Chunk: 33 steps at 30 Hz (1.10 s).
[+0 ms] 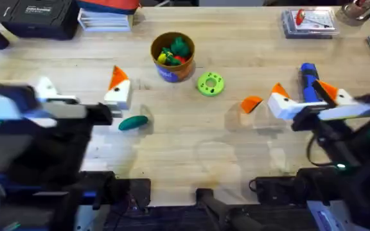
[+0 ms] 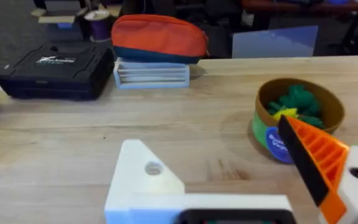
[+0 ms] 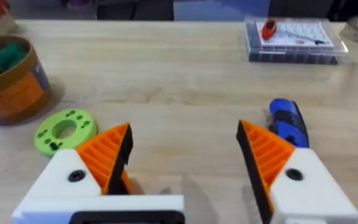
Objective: Pick up the gripper from the table and insert it into the empty holder that is missing its gripper. Then pick up a screw, insert it into the mounting hole, and use the screwdriver to tighten it. Finally, clean up the table by picking up the vegetable and placing it into the bucket.
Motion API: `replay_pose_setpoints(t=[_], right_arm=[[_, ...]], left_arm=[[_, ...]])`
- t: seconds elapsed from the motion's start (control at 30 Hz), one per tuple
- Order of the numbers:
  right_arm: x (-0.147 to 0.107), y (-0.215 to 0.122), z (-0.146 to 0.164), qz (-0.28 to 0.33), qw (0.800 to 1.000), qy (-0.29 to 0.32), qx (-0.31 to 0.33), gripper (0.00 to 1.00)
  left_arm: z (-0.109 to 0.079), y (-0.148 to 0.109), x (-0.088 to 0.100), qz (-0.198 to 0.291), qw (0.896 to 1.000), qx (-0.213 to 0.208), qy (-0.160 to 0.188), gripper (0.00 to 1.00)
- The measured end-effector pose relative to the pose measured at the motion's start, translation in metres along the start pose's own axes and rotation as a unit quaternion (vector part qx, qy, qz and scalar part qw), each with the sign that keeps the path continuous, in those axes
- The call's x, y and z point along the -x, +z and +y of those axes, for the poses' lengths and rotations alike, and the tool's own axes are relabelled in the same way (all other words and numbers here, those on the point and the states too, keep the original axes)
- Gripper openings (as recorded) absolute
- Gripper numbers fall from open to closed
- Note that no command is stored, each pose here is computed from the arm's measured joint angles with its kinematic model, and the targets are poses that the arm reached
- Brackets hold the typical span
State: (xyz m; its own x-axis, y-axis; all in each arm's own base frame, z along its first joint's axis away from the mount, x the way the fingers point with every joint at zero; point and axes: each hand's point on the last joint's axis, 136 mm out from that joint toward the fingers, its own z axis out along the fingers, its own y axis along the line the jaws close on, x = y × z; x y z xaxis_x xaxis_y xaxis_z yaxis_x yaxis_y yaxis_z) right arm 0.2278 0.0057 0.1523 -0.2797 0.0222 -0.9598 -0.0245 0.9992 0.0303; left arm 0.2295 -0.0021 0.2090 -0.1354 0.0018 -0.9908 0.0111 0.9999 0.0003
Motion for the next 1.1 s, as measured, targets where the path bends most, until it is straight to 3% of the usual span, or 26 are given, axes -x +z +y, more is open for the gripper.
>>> replay_pose_setpoints(t=[0.1, 0.2, 0.4, 0.57, 0.67, 0.7, 0.77, 0.87, 0.9, 1.03, 1.07, 1.1], right_arm=[[0.021, -0.020, 0.001, 0.042, 0.999, 0.002, 0.000, 0.994], [0.046, -0.042, 0.003, 0.084, 0.996, 0.005, -0.001, 0.993], [0.063, -0.061, 0.004, 0.173, 0.985, 0.007, -0.003, 0.993], [0.062, -0.057, 0.003, 0.194, 0.981, 0.005, -0.003, 0.993], [0.062, -0.057, 0.003, 0.194, 0.981, 0.004, -0.003, 0.994], [0.062, -0.057, 0.003, 0.195, 0.981, 0.004, -0.003, 0.994], [0.062, -0.058, 0.003, 0.194, 0.981, 0.004, -0.003, 0.994], [0.061, -0.058, 0.003, 0.196, 0.981, 0.004, -0.003, 0.994], [0.061, -0.058, 0.003, 0.197, 0.980, 0.004, -0.003, 0.994], [0.059, -0.059, 0.003, 0.200, 0.980, 0.004, -0.003, 0.994], [0.058, -0.059, 0.003, 0.203, 0.979, 0.004, -0.003, 0.994], [0.056, -0.060, 0.003, 0.207, 0.978, 0.004, -0.003, 0.994]], left_arm=[[-0.005, -0.013, 0.018, 0.067, 0.998, -0.015, 0.000, 0.927], [-0.015, -0.021, 0.017, 0.163, 0.986, -0.045, 0.006, 0.927], [-0.031, -0.034, -0.013, 0.366, 0.923, -0.113, 0.037, 0.928], [-0.034, -0.036, -0.041, 0.465, 0.874, -0.136, 0.040, 0.928], [-0.035, -0.033, -0.054, 0.499, 0.854, -0.143, 0.036, 0.927], [-0.036, -0.032, -0.056, 0.504, 0.851, -0.145, 0.034, 0.878], [-0.038, -0.030, -0.058, 0.508, 0.847, -0.153, 0.037, 0.572], [-0.041, -0.029, -0.056, 0.501, 0.848, -0.166, 0.043, 0.112], [-0.041, -0.027, -0.055, 0.496, 0.850, -0.172, 0.050, 0.136], [-0.057, -0.018, -0.046, 0.464, 0.860, -0.208, 0.048, 0.772], [-0.064, -0.014, -0.042, 0.451, 0.863, -0.222, 0.048, 0.909], [-0.074, -0.010, -0.035, 0.431, 0.867, -0.245, 0.048, 0.970]])
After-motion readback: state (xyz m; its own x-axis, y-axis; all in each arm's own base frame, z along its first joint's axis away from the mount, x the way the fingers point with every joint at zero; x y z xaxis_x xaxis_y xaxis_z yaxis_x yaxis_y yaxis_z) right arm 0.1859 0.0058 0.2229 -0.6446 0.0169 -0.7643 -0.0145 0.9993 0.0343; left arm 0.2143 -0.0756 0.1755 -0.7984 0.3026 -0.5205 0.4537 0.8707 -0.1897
